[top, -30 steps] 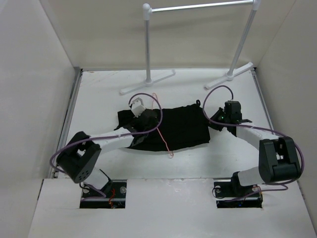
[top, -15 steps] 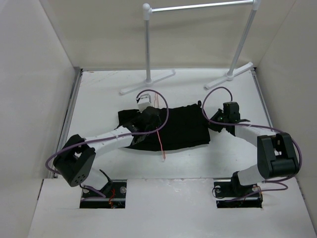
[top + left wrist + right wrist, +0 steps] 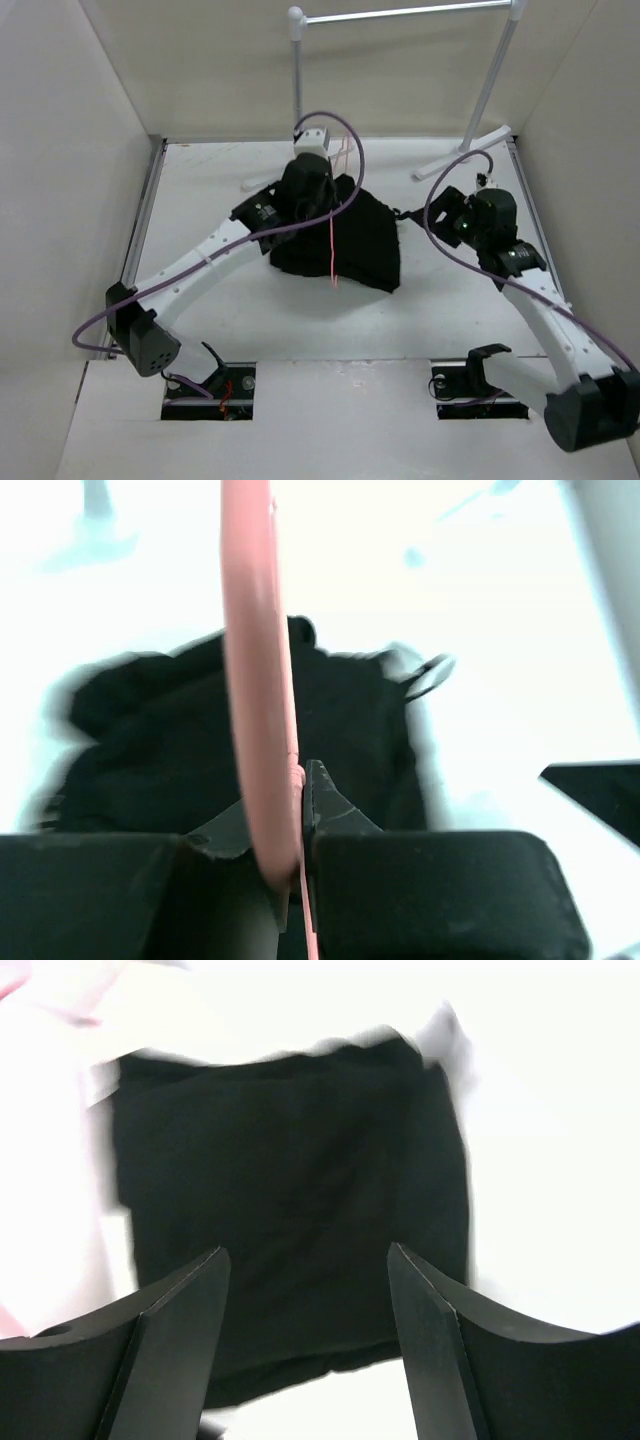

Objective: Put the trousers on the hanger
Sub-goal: Place the trousers on the hanger, then place the hanger at the clothesline.

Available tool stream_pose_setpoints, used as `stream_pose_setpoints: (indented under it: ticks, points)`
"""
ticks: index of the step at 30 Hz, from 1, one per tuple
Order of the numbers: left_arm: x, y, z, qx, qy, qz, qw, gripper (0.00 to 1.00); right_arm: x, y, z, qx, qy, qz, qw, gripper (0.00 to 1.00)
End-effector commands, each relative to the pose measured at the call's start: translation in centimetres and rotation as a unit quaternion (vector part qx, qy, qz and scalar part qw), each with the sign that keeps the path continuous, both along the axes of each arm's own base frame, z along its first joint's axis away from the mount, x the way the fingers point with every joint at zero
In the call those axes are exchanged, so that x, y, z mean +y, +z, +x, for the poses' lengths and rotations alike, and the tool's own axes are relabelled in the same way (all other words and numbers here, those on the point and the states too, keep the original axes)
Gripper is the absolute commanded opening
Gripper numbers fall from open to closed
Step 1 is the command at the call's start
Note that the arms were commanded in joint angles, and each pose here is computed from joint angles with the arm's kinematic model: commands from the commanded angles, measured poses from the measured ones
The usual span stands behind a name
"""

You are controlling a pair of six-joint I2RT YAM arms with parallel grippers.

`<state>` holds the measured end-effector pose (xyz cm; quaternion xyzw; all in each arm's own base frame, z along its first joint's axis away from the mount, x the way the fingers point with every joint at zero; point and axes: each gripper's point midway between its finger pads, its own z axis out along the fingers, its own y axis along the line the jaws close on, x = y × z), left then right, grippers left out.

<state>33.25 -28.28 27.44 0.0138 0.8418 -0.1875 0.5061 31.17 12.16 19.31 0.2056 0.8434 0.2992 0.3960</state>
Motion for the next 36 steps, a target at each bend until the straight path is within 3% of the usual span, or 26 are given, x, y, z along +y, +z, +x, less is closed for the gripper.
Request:
stream_pose_setpoints:
  ticks: [1, 5, 10, 14, 20, 23, 26, 32, 34, 36]
  points:
    - [0.3, 9.8, -1.4, -0.054, -0.044, -0.015, 0.997, 0.01, 2.8, 10.1, -2.6, -0.127, 0.079, -0.008, 0.989, 0.71]
    - [-0.5, 14.1, -1.6, -0.061, -0.073, -0.042, 0.995, 0.01, 7.3, 17.0, -5.9, -0.206, 0.167, 0.024, 0.964, 0.73]
    - [-1.8, 15.6, -1.3, -0.067, -0.09, -0.053, 0.992, 0.01, 13.1, 21.8, -7.6, -0.259, 0.243, 0.064, 0.932, 0.73]
    - [-2.5, 16.0, -1.2, -0.07, -0.096, -0.058, 0.991, 0.02, 16.8, 21.8, -6.6, -0.253, 0.273, 0.074, 0.925, 0.71]
    - [-2.7, 15.2, -0.8, -0.066, -0.091, -0.056, 0.992, 0.02, 20.5, 17.3, -5.0, -0.203, 0.293, 0.067, 0.932, 0.63]
    - [-2.5, 14.8, -0.5, -0.064, -0.088, -0.057, 0.992, 0.02, 21.5, 15.8, -5.5, -0.192, 0.299, 0.072, 0.932, 0.49]
    - [-2.2, 14.3, -0.2, -0.06, -0.083, -0.055, 0.993, 0.02, 21.9, 15.5, -5.8, -0.191, 0.297, 0.089, 0.931, 0.23]
    - [-0.9, 13.0, 0.9, -0.053, -0.061, -0.05, 0.995, 0.06, 21.6, 18.9, -7.0, -0.209, 0.286, 0.159, 0.921, 0.11]
    - [-0.7, 13.5, 1.2, -0.061, -0.057, -0.056, 0.995, 0.15, 21.2, 20.6, -7.1, -0.219, 0.282, 0.191, 0.914, 0.1]
    - [-0.4, 14.5, 1.3, -0.075, -0.055, -0.068, 0.993, 0.33, 20.3, 22.4, -6.4, -0.229, 0.275, 0.218, 0.908, 0.09]
